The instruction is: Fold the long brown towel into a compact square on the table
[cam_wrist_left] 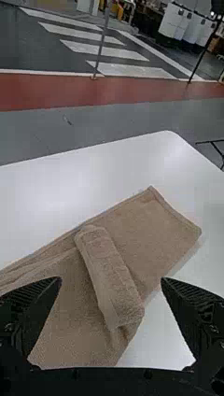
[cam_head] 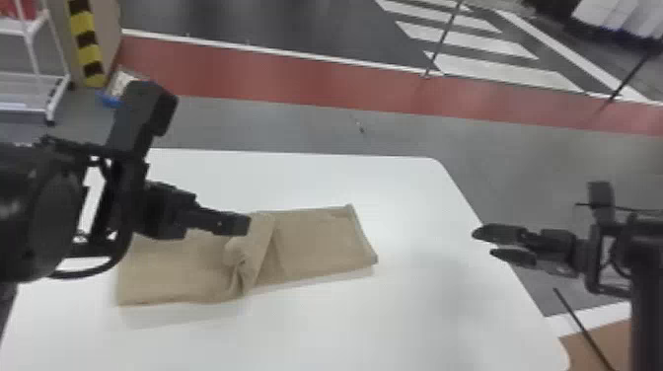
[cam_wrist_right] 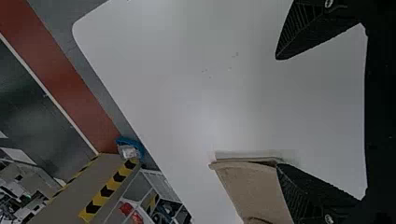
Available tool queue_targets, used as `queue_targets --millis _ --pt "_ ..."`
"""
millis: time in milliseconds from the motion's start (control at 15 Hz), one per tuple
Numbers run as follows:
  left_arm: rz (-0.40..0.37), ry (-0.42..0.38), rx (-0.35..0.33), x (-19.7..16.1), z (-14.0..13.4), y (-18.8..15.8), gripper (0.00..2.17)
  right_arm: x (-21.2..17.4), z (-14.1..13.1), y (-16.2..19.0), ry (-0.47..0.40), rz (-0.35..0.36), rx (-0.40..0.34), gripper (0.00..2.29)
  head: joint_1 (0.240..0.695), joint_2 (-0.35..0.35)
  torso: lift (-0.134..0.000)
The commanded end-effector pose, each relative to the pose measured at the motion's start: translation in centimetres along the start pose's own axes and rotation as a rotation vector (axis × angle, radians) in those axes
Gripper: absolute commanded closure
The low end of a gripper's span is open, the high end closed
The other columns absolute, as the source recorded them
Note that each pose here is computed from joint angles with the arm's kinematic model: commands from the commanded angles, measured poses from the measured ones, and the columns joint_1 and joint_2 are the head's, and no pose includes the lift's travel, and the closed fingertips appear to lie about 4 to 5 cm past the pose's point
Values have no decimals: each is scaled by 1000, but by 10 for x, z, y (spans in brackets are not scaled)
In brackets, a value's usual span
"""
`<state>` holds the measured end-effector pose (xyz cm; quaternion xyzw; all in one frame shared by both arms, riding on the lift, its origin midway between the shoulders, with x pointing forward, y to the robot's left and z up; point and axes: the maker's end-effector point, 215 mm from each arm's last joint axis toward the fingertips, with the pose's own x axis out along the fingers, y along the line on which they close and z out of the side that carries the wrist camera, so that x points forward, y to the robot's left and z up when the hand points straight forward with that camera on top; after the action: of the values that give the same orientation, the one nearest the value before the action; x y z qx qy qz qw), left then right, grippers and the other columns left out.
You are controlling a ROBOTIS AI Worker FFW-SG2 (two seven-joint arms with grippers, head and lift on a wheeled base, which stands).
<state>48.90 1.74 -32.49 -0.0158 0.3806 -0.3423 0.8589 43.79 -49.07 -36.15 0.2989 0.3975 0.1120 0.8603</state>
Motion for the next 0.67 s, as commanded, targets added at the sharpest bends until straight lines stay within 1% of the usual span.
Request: queue_targets --millis 0,67,133,200,267,400,467,533,600 --pt "26 -39 -86 -19 -14 23 36 30 -6 62 10 66 -56 53 695 -350 -124" --pt "35 -59 -136 -30 -22 38 36 44 -4 95 10 83 -132 53 695 -350 -124" --pt "40 -74 -180 -38 -28 52 36 58 0 124 7 100 -190 53 695 -350 -124" --pt "52 -101 -229 -52 -32 72 36 76 2 158 1 135 -233 53 695 -350 -124" --pt "73 -107 -265 -64 -43 93 36 91 2 185 0 162 -256 53 695 -350 -124" --pt "137 -122 -340 -101 -70 145 39 130 -6 245 12 227 -277 53 695 -222 -124" --pt "153 -124 -368 -115 -83 162 39 151 -20 274 39 252 -288 53 695 -161 -124" --pt "166 -118 -380 -126 -93 174 39 168 -34 292 70 256 -305 53 695 -98 -124" --pt "177 -110 -388 -134 -103 181 39 180 -41 312 90 259 -332 53 695 -47 -124"
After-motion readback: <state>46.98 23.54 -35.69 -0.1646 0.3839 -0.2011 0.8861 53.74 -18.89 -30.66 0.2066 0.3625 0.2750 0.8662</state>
